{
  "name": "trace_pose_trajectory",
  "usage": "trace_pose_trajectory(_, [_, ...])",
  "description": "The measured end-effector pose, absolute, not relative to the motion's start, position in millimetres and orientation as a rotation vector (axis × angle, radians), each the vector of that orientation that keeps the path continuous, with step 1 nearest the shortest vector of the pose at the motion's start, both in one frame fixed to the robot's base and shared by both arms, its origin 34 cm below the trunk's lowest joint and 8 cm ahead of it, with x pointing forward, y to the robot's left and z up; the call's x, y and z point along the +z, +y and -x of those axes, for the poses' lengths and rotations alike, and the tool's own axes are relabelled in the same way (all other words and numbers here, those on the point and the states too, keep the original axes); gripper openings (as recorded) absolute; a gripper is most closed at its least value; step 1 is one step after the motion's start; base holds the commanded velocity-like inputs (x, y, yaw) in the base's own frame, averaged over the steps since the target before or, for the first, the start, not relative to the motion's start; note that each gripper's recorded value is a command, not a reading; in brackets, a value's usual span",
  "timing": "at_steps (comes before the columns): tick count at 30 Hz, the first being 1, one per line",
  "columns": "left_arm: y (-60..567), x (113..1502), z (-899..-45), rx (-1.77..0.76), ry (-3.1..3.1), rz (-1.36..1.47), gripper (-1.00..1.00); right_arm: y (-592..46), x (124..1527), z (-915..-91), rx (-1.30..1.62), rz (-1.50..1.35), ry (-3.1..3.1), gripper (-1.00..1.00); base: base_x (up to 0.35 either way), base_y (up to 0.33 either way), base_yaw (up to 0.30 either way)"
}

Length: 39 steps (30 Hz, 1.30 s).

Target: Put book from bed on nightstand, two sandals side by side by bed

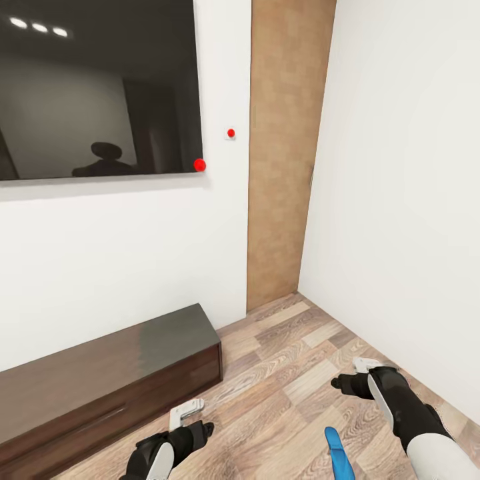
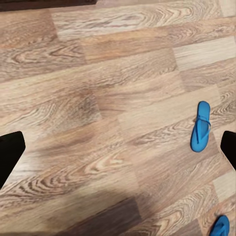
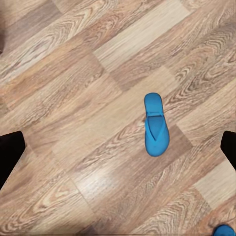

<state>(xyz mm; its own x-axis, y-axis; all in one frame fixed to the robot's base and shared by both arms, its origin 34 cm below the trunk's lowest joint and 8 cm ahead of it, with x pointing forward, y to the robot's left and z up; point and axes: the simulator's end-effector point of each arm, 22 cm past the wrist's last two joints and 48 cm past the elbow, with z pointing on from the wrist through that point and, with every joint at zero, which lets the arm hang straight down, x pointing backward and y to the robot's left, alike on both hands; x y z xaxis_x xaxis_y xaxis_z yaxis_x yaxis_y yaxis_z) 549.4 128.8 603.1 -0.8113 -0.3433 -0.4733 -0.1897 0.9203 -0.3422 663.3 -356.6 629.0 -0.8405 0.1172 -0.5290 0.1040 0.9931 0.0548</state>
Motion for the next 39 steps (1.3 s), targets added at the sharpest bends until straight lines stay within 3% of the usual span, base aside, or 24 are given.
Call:
trace_pose_trajectory(19, [117, 569, -569, -0.393, 2.668, 0.275, 1.00, -340, 565, -656, -0.009, -0.170, 2.720, 1.00, 0.000, 0.000, -0.010])
trace_pose_trajectory(39, [106, 519, -558, -0.499, 2.681, 0.367, 1.00, -345, 525, -651, -0.064, -0.127, 2.718, 1.00, 0.000, 0.000, -0.238])
